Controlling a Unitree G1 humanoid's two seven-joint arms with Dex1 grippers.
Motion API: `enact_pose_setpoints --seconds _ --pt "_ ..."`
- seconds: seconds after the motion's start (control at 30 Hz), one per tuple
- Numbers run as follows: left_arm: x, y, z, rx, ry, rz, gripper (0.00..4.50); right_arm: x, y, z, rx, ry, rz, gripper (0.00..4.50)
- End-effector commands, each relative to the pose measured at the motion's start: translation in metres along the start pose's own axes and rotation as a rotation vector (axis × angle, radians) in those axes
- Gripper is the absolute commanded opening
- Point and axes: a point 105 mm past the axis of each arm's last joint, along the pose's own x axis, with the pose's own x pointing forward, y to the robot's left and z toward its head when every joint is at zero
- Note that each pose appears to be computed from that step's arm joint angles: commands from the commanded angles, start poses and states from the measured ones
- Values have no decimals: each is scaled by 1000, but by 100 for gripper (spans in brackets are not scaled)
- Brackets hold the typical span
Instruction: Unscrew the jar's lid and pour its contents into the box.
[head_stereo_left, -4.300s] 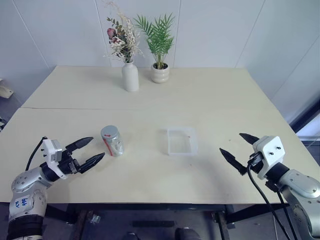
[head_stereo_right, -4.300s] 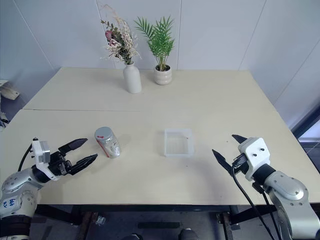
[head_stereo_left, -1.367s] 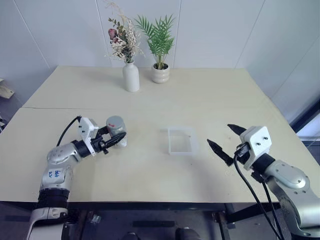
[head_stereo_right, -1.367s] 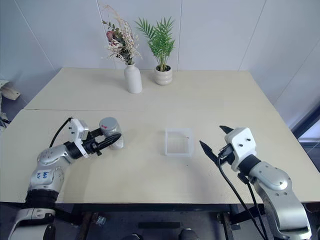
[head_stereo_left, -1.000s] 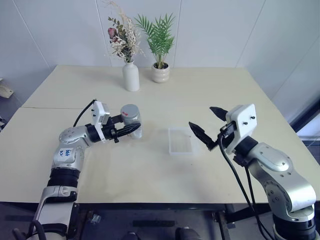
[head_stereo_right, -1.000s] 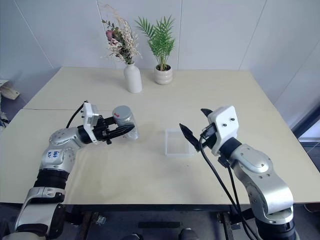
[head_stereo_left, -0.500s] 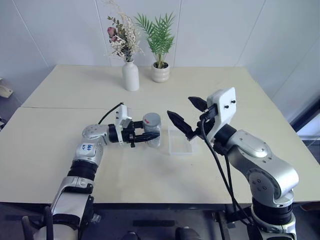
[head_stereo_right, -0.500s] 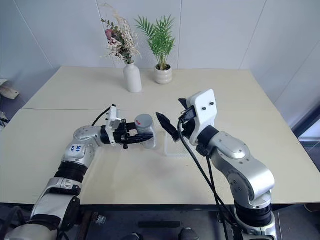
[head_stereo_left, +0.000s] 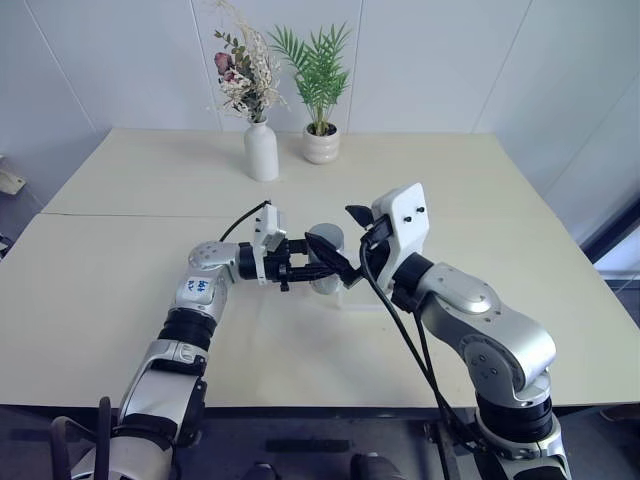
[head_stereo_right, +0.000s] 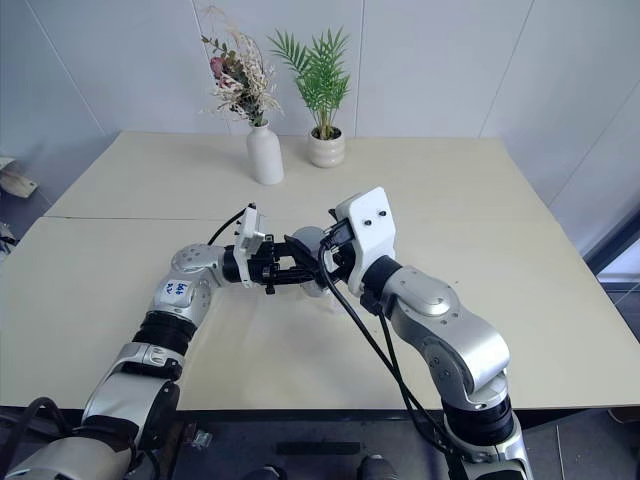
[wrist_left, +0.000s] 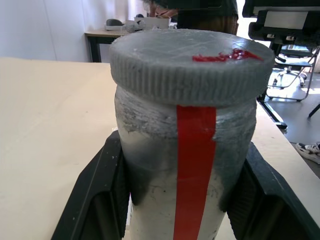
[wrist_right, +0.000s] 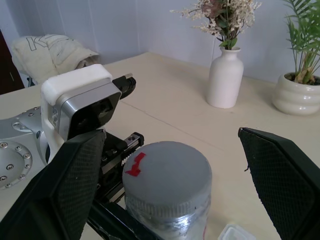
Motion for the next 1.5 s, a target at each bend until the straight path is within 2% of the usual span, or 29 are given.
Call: enact_pose_setpoints --seconds 0.03,0.13,0.77,0.87,1.0,1.27,1.5 --pt "8 0 16 64 -9 -39 206 2 4 7 -37 -18 16 450" --pt "9 0 16 67 -6 -47 206 6 0 -1 -72 23 -1 450" --pt "9 -3 14 73 -14 -57 206 9 -1 3 -69 9 7 450" --pt "9 -3 15 73 -19 -57 206 9 -1 3 -65 8 7 388" --pt "9 -3 15 72 -26 -54 206 8 2 4 -53 -2 26 257" --pt "6 -8 20 57 -69 -78 206 2 13 10 -65 -62 135 257" --pt "0 -20 24 34 -68 -164 206 -9 25 6 -121 -25 362 257"
